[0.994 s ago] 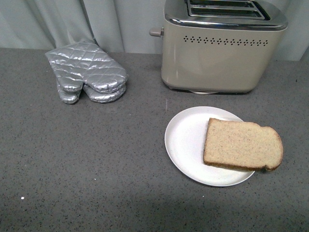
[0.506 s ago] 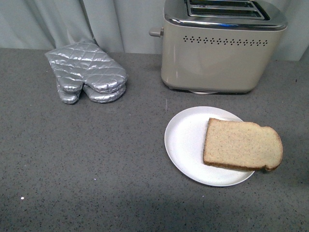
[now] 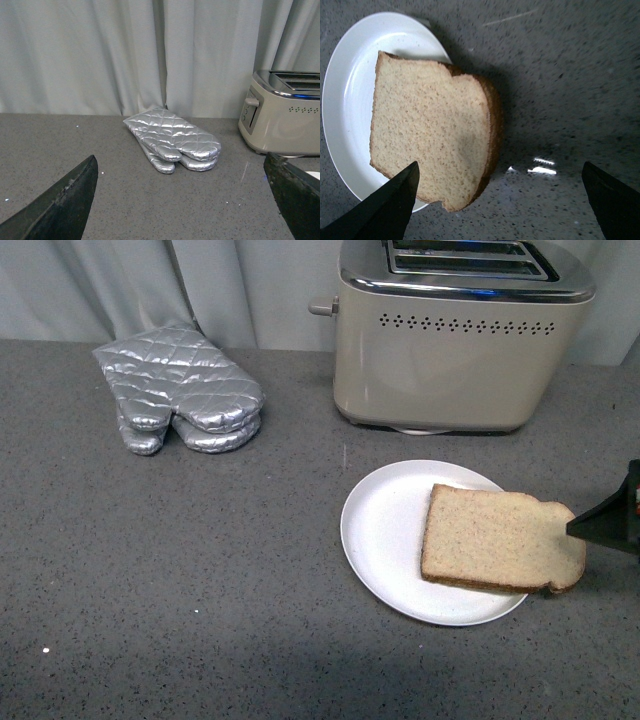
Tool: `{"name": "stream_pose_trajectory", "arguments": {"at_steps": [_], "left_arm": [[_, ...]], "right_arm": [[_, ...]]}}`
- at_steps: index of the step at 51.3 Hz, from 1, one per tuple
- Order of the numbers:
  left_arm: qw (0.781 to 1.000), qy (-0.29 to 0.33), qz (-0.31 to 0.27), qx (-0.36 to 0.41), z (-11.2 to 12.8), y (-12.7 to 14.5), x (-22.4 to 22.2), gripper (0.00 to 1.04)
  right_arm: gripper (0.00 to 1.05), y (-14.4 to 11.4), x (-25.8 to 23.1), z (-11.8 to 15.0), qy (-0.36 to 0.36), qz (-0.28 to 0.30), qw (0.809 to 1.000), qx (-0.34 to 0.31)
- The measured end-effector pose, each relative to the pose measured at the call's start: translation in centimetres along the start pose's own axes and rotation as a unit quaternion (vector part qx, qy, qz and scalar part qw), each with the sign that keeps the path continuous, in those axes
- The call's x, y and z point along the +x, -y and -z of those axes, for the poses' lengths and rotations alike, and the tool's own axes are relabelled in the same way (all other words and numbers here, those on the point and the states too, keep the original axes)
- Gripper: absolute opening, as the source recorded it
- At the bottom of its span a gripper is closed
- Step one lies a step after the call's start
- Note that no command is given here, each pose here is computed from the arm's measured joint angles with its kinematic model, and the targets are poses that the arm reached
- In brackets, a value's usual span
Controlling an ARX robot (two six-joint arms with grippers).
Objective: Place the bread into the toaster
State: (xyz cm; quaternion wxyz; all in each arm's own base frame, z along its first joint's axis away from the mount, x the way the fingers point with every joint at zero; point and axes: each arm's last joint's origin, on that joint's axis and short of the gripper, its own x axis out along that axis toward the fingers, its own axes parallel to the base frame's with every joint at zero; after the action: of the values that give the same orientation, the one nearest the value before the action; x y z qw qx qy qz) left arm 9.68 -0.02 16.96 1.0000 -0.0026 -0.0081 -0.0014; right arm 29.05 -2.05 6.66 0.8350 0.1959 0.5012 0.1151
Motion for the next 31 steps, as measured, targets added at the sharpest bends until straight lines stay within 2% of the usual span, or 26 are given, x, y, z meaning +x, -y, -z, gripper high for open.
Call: {"name": "stream_pose_trajectory", "arguments": {"at_steps": [7, 12, 23, 31], "left_arm": [[1.0, 0.0, 0.0, 0.0, 0.0, 0.0, 0.0, 0.98], [1.0, 0.0, 0.0, 0.0, 0.0, 0.0, 0.0, 0.98], [1.0, 0.0, 0.0, 0.0, 0.0, 0.0, 0.0, 0.98], [1.0, 0.0, 0.0, 0.0, 0.0, 0.0, 0.0, 0.98]], "right_arm": [[0.92, -0.5, 1.6, -0.3, -0.014, -0.015, 0.999, 0.03], [0.71, -0.8, 2.5, -0.8, -0.025, -0.012, 0.998, 0.056], [0.27, -1.3, 3.2, -1.4, -0.043, 0.013, 0.997, 0.07], [0.04, -1.3, 2.9, -1.4, -0.05, 0.017, 0.995, 0.082]]}}
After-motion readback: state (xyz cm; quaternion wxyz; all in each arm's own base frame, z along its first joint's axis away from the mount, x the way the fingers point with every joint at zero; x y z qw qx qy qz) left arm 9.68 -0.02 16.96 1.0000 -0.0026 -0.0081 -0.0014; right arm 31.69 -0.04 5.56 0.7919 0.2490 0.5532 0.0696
